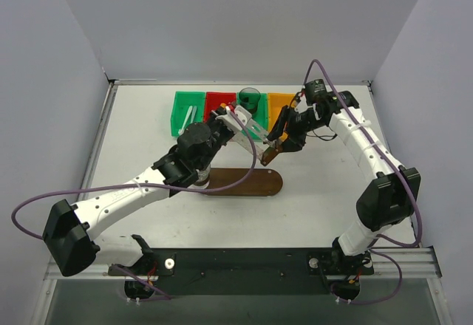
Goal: Prepare toiletry sets of a toothbrush and toothpaste on the tray
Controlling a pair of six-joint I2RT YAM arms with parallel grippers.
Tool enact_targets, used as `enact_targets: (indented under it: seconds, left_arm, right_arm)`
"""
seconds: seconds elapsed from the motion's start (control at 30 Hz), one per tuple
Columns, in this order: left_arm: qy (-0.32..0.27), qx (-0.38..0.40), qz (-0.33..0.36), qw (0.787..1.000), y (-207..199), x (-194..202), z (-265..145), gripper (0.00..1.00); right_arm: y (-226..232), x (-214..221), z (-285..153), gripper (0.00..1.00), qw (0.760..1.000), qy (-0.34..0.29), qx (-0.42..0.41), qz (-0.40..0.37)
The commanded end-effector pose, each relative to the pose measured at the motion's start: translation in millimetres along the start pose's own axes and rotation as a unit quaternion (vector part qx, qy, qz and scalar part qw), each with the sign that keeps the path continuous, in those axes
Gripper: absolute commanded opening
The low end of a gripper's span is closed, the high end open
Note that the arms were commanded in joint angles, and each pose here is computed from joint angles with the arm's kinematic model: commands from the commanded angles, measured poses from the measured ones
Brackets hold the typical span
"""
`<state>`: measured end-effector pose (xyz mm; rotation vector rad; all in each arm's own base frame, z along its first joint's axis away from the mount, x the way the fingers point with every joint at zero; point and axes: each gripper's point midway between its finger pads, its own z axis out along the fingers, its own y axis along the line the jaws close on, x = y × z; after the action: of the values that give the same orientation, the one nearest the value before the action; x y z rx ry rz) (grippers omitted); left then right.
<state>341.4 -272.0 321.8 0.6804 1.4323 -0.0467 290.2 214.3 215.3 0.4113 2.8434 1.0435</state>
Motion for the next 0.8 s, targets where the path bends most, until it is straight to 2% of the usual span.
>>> enact_targets:
  seconds: [0.0, 0.13, 0.17, 0.23, 0.27, 0.3, 0.43, 0.47, 0.5, 0.57, 0.6, 0.7, 0.73, 0.77]
  left_arm:
    - [-0.092, -0.047, -0.015, 0.995, 20, -56, -6, 0.0]
    - [-0.091, -0.047, -0.011, 0.995, 18, -55, -5, 0.0]
    - [-0.091, -0.048, -0.01, 0.995, 18, -55, -5, 0.0]
    - [-0.087, -0.047, -0.007, 0.995, 15, -51, -4, 0.0]
    - [-0.087, -0.047, -0.006, 0.995, 15, -51, -5, 0.0]
    - [-0.083, -0.046, -0.003, 0.995, 13, -48, -4, 0.0]
    - [-0.071, -0.04, 0.004, 0.997, 8, -39, -3, 0.0]
    - [-0.068, -0.038, 0.006, 0.997, 7, -37, -2, 0.05]
    - [-0.066, -0.037, 0.007, 0.997, 6, -35, -2, 0.17]
    - [-0.064, -0.031, 0.008, 0.997, 3, -34, 0, 0.29]
    - [-0.063, -0.029, 0.008, 0.998, 2, -33, 0, 0.4]
    - [-0.054, -0.018, 0.012, 0.998, -6, -27, 4, 0.52]
    - [-0.053, -0.016, 0.012, 0.998, -7, -26, 4, 0.6]
    - [-0.052, -0.016, 0.013, 0.998, -8, -25, 4, 0.64]
  right_arm:
    - [0, 12, -1, 0.43, 0.999, 0.036, -0.006, 0.003]
    - [-3, 12, 3, 0.28, 0.999, 0.047, -0.004, 0.009]
    - [-4, 11, 3, 0.19, 0.999, 0.046, -0.003, 0.01]
    - [-5, 8, 2, 0.12, 0.999, 0.043, -0.002, 0.012]
    - [-6, 5, 2, 0.04, 0.999, 0.04, -0.003, 0.014]
    - [-6, 4, 1, 0.0, 0.999, 0.039, -0.002, 0.016]
    - [-9, -7, -5, 0.0, 1.0, 0.015, 0.003, 0.015]
    - [-10, -10, -7, 0.0, 1.0, 0.007, 0.004, 0.013]
    - [-12, -16, -10, 0.0, 1.0, -0.007, 0.011, 0.011]
    - [-12, -23, -17, 0.0, 0.999, -0.028, 0.014, 0.005]
    - [-17, -29, -19, 0.0, 0.999, -0.042, 0.024, 0.002]
    - [-21, -37, -26, 0.0, 0.997, -0.07, 0.033, -0.011]
    - [-23, -41, -29, 0.0, 0.996, -0.084, 0.04, -0.015]
    - [-25, -43, -30, 0.0, 0.995, -0.091, 0.044, -0.017]
